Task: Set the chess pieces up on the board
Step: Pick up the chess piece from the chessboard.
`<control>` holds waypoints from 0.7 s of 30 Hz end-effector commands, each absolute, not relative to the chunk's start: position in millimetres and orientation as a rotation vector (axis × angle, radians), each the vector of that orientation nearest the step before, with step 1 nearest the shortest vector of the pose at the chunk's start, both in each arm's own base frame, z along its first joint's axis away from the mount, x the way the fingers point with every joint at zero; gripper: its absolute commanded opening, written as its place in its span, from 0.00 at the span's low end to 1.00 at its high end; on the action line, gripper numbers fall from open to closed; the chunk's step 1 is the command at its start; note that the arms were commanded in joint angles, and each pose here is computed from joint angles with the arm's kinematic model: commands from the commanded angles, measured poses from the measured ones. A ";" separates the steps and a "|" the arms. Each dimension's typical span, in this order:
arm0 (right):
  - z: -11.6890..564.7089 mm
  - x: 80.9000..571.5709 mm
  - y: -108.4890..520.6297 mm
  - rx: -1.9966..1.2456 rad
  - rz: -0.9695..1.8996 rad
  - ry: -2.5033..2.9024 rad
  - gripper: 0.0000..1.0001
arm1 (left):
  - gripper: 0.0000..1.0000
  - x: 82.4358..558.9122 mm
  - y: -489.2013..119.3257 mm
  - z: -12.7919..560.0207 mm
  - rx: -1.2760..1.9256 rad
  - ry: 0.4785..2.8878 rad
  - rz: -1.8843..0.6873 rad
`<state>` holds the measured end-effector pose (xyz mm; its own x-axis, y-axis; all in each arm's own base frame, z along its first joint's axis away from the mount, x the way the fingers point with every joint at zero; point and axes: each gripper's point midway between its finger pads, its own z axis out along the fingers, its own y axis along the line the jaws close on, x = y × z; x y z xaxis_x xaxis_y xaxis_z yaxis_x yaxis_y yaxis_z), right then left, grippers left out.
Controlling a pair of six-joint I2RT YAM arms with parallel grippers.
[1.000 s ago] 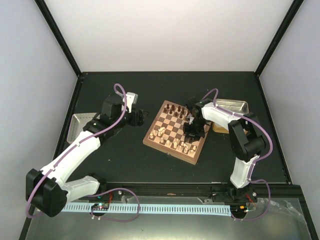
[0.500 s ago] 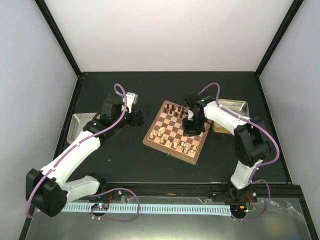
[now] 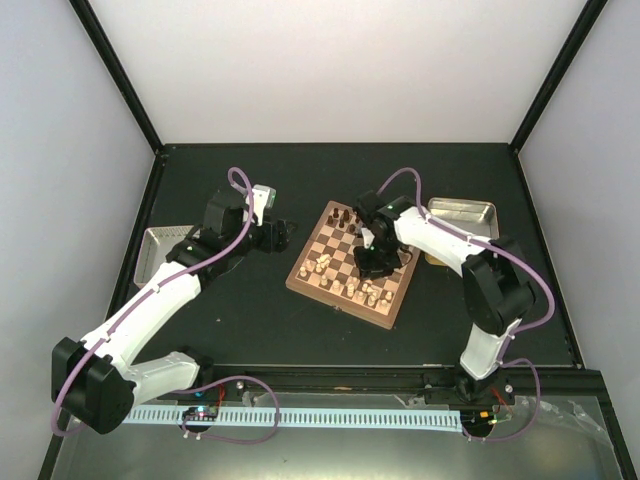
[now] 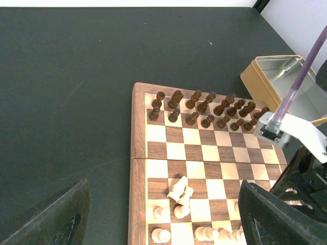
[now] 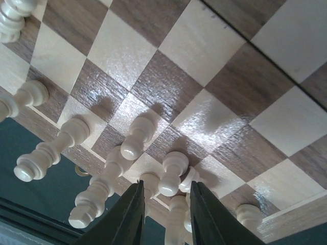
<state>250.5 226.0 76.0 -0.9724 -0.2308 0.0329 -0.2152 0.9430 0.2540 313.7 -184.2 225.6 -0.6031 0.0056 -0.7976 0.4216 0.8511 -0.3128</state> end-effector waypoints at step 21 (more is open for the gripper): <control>58.2 248.2 230.0 0.428 -0.246 -3.018 0.14 | 0.80 321.7 -176.1 242.9 0.285 2.118 -0.552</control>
